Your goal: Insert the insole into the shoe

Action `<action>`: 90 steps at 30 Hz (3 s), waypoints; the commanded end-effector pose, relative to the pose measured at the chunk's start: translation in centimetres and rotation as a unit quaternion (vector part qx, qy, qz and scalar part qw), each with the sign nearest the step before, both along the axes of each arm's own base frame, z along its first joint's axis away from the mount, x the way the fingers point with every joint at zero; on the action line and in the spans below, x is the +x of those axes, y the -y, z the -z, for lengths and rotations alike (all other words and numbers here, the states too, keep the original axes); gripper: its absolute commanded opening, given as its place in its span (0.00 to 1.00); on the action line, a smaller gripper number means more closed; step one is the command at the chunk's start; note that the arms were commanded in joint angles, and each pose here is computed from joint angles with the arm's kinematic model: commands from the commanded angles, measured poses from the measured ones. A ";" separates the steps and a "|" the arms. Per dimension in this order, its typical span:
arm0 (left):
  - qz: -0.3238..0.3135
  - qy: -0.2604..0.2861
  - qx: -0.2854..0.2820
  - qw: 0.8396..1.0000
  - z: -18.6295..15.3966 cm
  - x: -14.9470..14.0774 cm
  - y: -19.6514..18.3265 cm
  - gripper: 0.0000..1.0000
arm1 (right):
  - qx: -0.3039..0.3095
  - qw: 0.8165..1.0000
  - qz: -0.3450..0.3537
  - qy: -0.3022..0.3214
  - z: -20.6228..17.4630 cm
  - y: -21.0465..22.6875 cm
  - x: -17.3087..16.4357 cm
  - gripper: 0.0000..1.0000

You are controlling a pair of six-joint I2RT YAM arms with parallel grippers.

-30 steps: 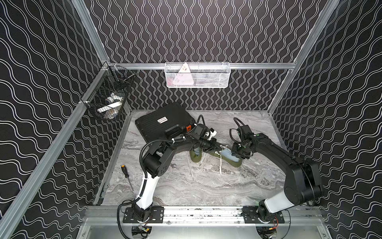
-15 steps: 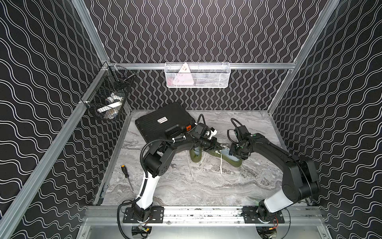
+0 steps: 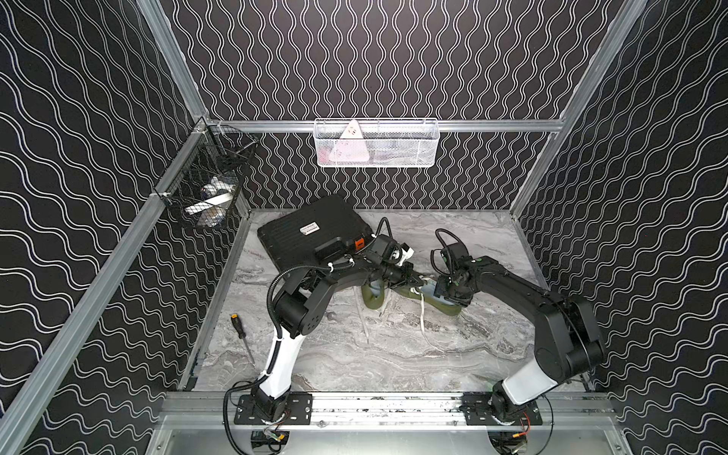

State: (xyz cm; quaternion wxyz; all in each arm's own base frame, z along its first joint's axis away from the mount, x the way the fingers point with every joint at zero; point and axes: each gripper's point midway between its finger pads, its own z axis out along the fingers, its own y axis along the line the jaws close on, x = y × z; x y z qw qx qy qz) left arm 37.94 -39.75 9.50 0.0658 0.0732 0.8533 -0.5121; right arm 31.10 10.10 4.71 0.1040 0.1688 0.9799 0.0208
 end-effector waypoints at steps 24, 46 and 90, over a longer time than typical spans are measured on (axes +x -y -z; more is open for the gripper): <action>0.011 0.013 0.014 1.000 -0.3 -0.1 -0.3 0.00 | 0.000 0.999 0.026 0.038 -0.6 0.4 0.7 0.51; 0.019 0.029 0.050 0.998 0.2 0.3 -0.7 0.00 | 0.036 0.999 -0.001 -0.017 0.1 -0.7 -1.6 0.55; 0.053 0.132 0.140 0.980 -4.0 0.4 -3.4 0.33 | -0.039 0.968 -0.247 0.031 -3.4 -0.2 2.6 0.70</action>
